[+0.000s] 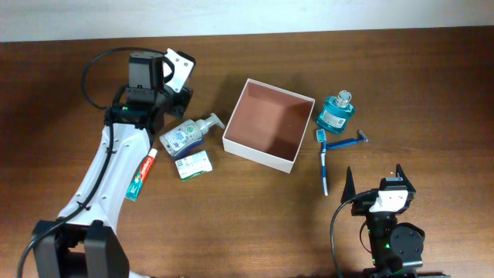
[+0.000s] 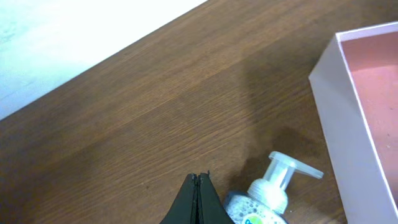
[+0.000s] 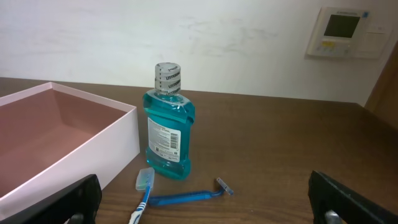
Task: Pack container
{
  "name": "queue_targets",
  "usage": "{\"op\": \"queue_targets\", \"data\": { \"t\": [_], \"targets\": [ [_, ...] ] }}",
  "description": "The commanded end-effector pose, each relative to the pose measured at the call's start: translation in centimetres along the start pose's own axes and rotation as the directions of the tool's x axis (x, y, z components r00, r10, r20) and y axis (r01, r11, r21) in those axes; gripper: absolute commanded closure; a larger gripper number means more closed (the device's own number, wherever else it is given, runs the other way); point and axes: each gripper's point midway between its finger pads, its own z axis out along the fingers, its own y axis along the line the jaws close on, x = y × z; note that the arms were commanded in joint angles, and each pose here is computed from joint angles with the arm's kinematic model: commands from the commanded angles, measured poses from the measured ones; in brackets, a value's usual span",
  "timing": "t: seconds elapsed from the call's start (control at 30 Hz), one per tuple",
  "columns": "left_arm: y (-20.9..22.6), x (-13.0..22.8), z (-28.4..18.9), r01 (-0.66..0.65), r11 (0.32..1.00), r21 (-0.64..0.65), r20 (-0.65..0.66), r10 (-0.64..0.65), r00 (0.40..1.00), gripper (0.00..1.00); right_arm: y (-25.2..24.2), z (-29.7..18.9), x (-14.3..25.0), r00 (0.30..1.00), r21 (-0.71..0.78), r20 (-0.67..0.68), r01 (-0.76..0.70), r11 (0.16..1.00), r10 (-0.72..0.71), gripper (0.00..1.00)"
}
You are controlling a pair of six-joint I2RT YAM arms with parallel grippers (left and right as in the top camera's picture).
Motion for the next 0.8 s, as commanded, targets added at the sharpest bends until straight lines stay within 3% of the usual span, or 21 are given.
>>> {"op": "queue_targets", "data": {
  "t": [0.0, 0.07, 0.2, 0.27, 0.4, 0.47, 0.6, 0.77],
  "targets": [
    [-1.3, 0.0, 0.4, -0.04, 0.997, 0.069, 0.013, 0.039, 0.999, 0.94, -0.1, 0.0, 0.3, 1.0, 0.005, -0.006, -0.001, 1.0, 0.001, 0.01],
    [-1.9, -0.1, 0.4, -0.04, 0.994, 0.104, 0.026, 0.038, 0.999, 0.73, -0.1, 0.0, 0.3, 1.0, 0.005, -0.006, -0.001, 1.0, 0.001, 0.01],
    [-2.2, 0.0, 0.6, -0.04, 0.992, 0.121, 0.024, 0.037, 0.999, 0.64, -0.1, 0.0, 0.3, 1.0, 0.005, -0.006, -0.001, 1.0, 0.001, 0.01],
    [-2.3, 0.2, 0.6, -0.038, 0.991, 0.125, 0.014, 0.037, 0.999, 0.34, -0.1, 0.0, 0.3, 1.0, 0.005, -0.006, -0.001, 1.0, 0.001, 0.01],
    [-2.5, 0.8, 0.7, -0.035, 0.99, 0.135, -0.007, 0.036, 0.999, 0.44, -0.1, 0.0, 0.3, 1.0, 0.005, -0.006, -0.001, 1.0, 0.001, 0.01],
    [-2.6, 1.1, 1.0, -0.033, 0.99, 0.139, -0.019, 0.036, 0.999, 0.44, -0.1, 0.0, 0.3, 1.0, 0.005, -0.006, -0.001, 1.0, 0.001, 0.01],
    [-2.9, 2.0, 2.0, -0.077, 0.985, 0.154, -0.041, 0.084, 0.996, 0.28, -0.1, 0.0, 0.3, 1.0, 0.005, -0.006, -0.001, 1.0, 0.001, 0.02],
    [-4.1, 3.2, 3.2, -0.137, 0.972, 0.191, -0.07, 0.152, 0.986, 0.23, -0.1, 0.0, 0.3, 1.0, 0.005, -0.006, -0.001, 1.0, 0.001, 0.01]
  ]
}}
